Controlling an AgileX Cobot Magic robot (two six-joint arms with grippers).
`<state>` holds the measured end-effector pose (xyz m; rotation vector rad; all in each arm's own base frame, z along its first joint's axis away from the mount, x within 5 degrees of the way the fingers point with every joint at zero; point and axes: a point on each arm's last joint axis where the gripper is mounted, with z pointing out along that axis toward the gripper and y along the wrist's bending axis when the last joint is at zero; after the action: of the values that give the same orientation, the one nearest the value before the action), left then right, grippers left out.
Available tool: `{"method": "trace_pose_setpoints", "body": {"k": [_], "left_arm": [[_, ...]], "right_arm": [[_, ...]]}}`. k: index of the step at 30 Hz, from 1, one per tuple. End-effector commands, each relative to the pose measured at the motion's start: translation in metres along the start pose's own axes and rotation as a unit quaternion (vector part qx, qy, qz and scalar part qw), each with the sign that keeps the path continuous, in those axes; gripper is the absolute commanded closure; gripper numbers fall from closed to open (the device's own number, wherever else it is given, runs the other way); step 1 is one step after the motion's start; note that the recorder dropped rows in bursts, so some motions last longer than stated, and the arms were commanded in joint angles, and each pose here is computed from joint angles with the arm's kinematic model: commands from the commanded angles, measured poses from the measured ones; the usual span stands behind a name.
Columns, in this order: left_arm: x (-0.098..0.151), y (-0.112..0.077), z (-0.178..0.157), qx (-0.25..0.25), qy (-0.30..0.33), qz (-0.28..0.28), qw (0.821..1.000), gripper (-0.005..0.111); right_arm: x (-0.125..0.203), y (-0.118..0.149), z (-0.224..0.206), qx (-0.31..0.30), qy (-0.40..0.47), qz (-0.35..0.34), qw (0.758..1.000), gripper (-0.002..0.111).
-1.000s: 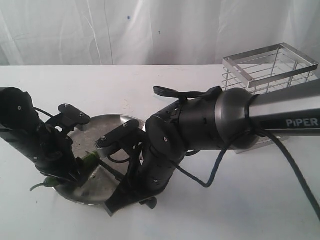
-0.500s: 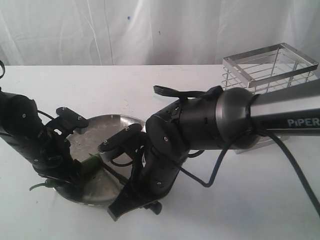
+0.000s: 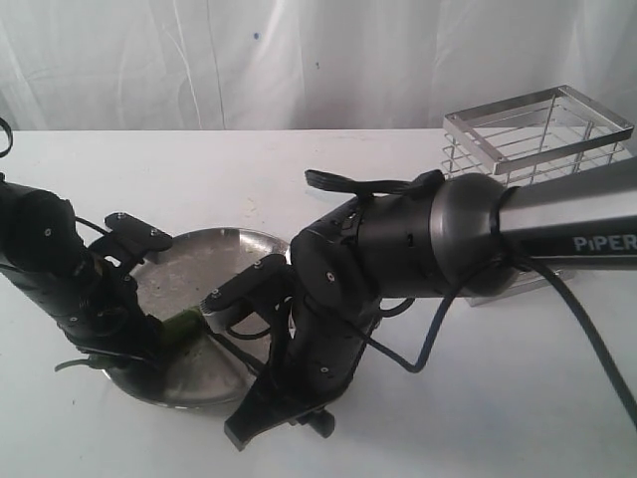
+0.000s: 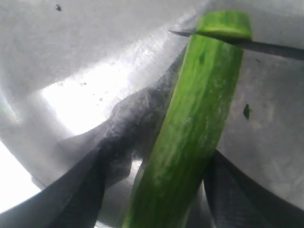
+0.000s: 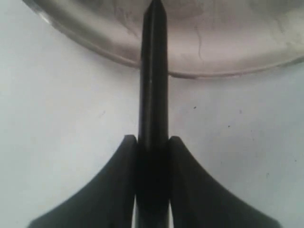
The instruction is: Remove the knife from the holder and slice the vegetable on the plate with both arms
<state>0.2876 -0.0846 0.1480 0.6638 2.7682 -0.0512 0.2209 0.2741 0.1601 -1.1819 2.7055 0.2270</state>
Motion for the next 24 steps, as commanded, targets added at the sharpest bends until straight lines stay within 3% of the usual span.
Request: {"method": "trace_pose_setpoints", "body": {"k": [1, 24], "left_arm": [[0.001, 0.0, -0.001, -0.003, 0.006, -0.01, 1.0, 0.043], [0.001, 0.0, -0.001, -0.003, 0.004, -0.011, 1.0, 0.043]], "right_arm": [[-0.005, 0.0, -0.009, 0.005, -0.006, -0.016, 1.0, 0.108], [-0.025, -0.006, -0.014, 0.041, 0.046, -0.075, 0.995, 0.108]]}}
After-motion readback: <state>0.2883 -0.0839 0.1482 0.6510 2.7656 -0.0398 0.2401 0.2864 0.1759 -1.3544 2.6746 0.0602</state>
